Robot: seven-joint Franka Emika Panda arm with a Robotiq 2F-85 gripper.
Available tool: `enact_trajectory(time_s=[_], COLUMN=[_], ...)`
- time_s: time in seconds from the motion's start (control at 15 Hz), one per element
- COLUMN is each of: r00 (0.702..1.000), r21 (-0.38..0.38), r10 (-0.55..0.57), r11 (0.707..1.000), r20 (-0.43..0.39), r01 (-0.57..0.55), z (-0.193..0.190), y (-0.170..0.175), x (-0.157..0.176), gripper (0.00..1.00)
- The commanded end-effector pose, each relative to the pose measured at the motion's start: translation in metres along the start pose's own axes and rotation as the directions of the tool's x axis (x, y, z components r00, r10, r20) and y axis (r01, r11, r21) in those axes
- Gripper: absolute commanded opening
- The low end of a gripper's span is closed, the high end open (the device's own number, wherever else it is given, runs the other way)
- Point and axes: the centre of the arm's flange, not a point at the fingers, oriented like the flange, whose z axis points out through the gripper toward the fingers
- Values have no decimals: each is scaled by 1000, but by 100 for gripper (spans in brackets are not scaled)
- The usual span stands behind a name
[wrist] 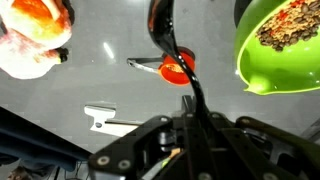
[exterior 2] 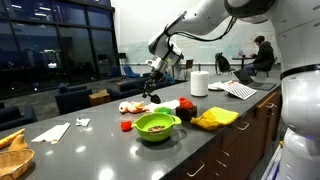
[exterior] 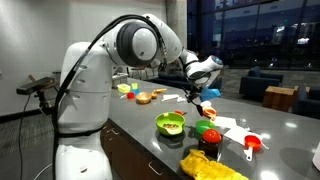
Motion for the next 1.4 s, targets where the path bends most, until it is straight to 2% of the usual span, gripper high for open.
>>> enact_trajectory(time_s=[0.0,0.4,0.8,0.87,0.93,1.0,1.33], r00=[998,995,995,996,996,996,999], r21=[-40,-42,14,18,21,26,58], r10=[-5,12,56,58,62,61,52], r11=[999,999,998,998,998,998,997], r20=[-58,-96,-78,-72,-64,-58,-16], r01=[3,-16,-55,-57,-61,-59,-51], z=[8,34,55,55,55,56,66], y=[9,17,20,21,21,21,18], x=[-31,-79,-102,-100,-99,-99,-99], gripper=[1,1,1,8,30,32,65])
